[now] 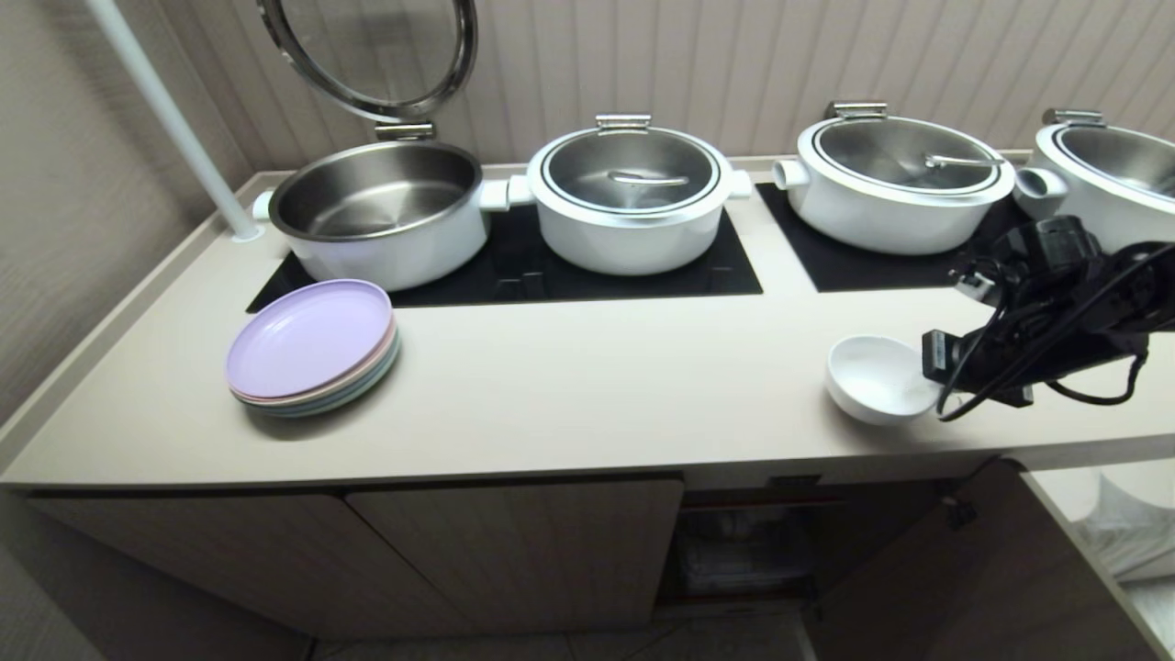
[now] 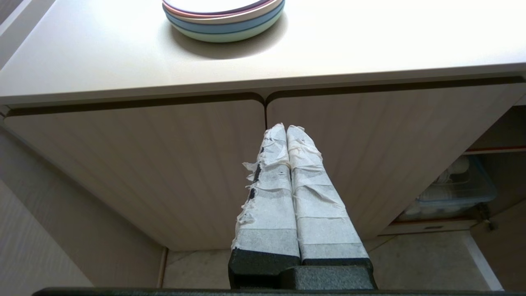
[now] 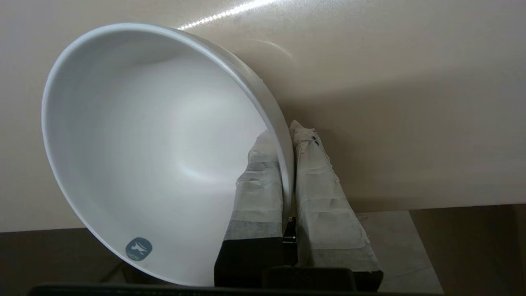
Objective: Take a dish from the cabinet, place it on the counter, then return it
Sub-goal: Pick up the bowl from the table
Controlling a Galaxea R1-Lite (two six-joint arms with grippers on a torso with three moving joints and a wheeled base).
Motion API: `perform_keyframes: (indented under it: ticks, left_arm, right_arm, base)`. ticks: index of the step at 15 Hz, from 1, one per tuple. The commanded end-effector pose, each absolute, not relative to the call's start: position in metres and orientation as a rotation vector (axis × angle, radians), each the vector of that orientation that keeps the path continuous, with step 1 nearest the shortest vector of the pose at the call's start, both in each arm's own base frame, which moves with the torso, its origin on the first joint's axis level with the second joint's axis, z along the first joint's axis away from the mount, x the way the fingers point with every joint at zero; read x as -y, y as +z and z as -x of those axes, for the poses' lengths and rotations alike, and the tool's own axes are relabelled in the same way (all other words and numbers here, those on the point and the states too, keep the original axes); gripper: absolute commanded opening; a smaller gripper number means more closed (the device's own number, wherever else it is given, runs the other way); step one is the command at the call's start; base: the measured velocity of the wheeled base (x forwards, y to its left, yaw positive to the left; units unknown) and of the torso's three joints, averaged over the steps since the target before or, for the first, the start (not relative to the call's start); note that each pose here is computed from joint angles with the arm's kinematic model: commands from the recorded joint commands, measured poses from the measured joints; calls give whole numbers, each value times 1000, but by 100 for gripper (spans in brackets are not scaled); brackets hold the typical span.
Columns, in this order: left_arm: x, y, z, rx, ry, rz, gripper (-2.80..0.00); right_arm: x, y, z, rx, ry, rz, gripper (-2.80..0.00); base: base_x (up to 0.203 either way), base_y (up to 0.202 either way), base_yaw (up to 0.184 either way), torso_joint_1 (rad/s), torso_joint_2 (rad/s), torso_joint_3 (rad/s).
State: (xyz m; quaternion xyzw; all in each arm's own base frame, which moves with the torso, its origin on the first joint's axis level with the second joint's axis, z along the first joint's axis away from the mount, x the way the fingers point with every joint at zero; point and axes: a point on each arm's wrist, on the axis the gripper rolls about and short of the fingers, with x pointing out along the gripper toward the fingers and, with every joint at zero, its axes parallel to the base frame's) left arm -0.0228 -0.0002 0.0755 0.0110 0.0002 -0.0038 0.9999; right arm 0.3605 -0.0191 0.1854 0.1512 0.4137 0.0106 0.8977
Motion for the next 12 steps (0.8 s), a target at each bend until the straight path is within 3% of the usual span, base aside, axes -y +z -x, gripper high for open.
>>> perform_keyframes:
  ticks: [1, 12]
  left_arm:
    - [0, 75, 23, 0, -8, -23, -280]
    - [0, 75, 23, 0, -8, -23, -280]
  right_arm:
    - [18, 187, -355, -853, 23, -314, -280]
    - [14, 196, -326, -862, 43, -374, -280]
  base:
    - [0, 0, 0, 0, 0, 0]
    - [0, 0, 0, 0, 0, 0]
